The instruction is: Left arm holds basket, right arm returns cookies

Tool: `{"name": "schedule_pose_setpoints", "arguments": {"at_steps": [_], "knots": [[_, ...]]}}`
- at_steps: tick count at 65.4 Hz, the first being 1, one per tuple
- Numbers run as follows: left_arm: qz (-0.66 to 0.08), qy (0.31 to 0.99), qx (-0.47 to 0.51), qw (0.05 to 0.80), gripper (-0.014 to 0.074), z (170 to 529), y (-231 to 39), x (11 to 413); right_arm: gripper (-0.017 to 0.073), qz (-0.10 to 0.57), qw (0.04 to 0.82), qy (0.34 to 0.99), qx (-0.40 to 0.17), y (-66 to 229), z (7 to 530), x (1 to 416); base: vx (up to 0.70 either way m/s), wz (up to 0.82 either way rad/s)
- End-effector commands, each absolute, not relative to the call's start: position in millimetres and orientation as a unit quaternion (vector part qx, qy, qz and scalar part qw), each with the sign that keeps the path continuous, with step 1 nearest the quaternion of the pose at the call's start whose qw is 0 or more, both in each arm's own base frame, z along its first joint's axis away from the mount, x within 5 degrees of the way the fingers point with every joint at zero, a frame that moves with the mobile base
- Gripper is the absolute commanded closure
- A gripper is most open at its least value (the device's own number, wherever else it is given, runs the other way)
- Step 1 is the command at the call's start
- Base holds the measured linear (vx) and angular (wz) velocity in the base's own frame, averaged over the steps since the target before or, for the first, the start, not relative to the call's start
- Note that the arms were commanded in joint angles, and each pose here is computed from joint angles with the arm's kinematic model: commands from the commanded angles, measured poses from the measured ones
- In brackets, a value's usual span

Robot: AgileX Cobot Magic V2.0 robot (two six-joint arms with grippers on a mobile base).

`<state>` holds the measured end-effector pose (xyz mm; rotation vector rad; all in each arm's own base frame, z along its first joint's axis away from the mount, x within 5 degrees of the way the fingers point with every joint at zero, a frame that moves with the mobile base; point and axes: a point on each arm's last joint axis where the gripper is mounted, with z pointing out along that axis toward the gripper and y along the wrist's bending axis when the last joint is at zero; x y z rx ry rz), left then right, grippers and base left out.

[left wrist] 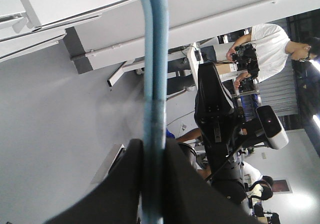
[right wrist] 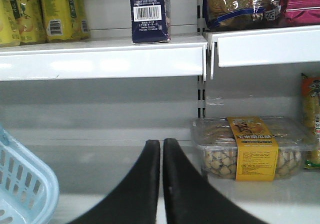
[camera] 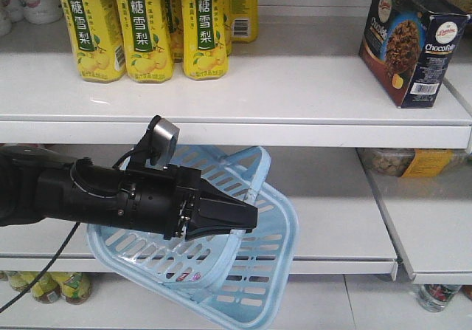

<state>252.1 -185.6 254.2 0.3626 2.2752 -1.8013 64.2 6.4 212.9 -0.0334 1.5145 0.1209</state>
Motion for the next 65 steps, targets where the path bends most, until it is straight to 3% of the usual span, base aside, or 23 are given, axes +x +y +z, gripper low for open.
{"name": "schedule_pose_setpoints", "arguments": {"at_steps": [1,38,48,65], "knots": [[-0.662,0.724,0.092,0.170,0.0599,288.4,-184.7,260.7,0.0567,0.051,0.754,0.655,-0.023,6.9,227.9,63.9,0.00,0.00],[-0.672,0.716,0.107,0.155,0.0599,289.0,-186.7,254.6,0.0567,0.051,0.754,0.655,-0.023,6.9,227.9,63.9,0.00,0.00],[-0.685,0.703,0.146,0.124,0.0599,292.2,-179.2,223.2,0.0567,0.051,0.754,0.655,-0.023,6.9,227.9,63.9,0.00,0.00],[-0.637,0.725,0.201,0.169,0.0599,299.7,-150.4,152.9,0.0567,0.051,0.754,0.655,-0.023,6.9,227.9,63.9,0.00,0.00]]}}
